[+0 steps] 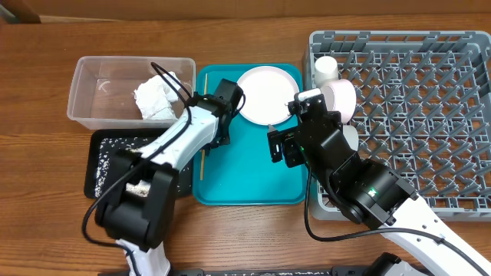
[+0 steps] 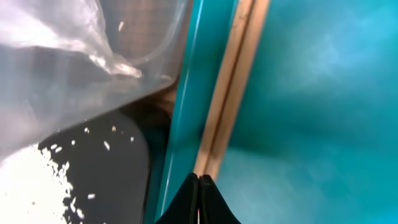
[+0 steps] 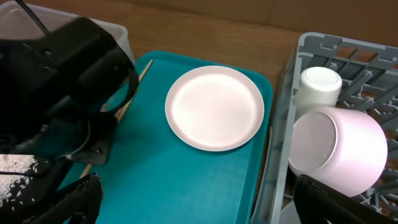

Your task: Sort waste into correct bins and load items into the dishwasher

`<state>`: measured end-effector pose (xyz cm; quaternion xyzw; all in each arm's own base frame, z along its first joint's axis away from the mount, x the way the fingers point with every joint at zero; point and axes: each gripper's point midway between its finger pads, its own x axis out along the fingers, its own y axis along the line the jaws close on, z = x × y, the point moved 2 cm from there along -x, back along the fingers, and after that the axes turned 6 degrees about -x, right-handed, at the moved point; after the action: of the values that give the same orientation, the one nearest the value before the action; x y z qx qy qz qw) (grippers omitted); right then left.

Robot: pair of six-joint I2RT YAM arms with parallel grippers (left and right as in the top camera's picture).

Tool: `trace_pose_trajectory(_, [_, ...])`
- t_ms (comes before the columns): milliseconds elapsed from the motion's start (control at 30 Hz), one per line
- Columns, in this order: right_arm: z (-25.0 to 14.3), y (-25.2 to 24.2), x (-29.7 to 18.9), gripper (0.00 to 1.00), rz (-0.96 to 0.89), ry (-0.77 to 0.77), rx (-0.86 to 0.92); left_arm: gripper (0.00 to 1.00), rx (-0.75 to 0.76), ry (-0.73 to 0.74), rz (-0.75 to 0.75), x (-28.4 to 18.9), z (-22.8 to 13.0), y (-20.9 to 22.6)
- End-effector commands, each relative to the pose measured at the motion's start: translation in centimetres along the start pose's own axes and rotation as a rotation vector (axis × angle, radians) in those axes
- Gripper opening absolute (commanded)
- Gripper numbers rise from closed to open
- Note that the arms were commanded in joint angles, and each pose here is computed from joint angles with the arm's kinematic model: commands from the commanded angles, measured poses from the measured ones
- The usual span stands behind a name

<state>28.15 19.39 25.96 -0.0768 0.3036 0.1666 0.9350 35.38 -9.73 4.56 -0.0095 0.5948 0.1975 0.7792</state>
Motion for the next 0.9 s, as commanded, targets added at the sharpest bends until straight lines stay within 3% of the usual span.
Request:
trace_pose_trajectory(0, [0.2, -0.3, 0.0, 1.0, -0.016, -0.007, 0.003, 0.04, 0.001, -0.017, 0.081, 1.7, 0.1, 0.7])
trace_pose_trajectory(267, [0.2, -0.3, 0.0, 1.0, -0.016, -0.008, 0.003, 0.04, 0.05, -0.054, 0.146, 3.0, 0.1, 0.4])
trace_pose_trajectory(467, [0.2, -0.3, 0.0, 1.0, -0.016, -0.007, 0.003, 0.04, 0.148, 0.056, -0.067, 2.4, -1.8, -3.4])
trace_pose_trajectory(600, [0.2, -0.3, 0.0, 1.0, -0.016, -0.008, 0.003, 0.04, 0.155, 0.048, -0.106, 0.0, -1.0, -4.1])
trace_pose_trajectory(867, [0.2, -0.3, 0.0, 1.0, -0.015, -0.007, 0.003, 0.04, 0.081, -0.105, -0.185, -7.0, 3.1, -3.4])
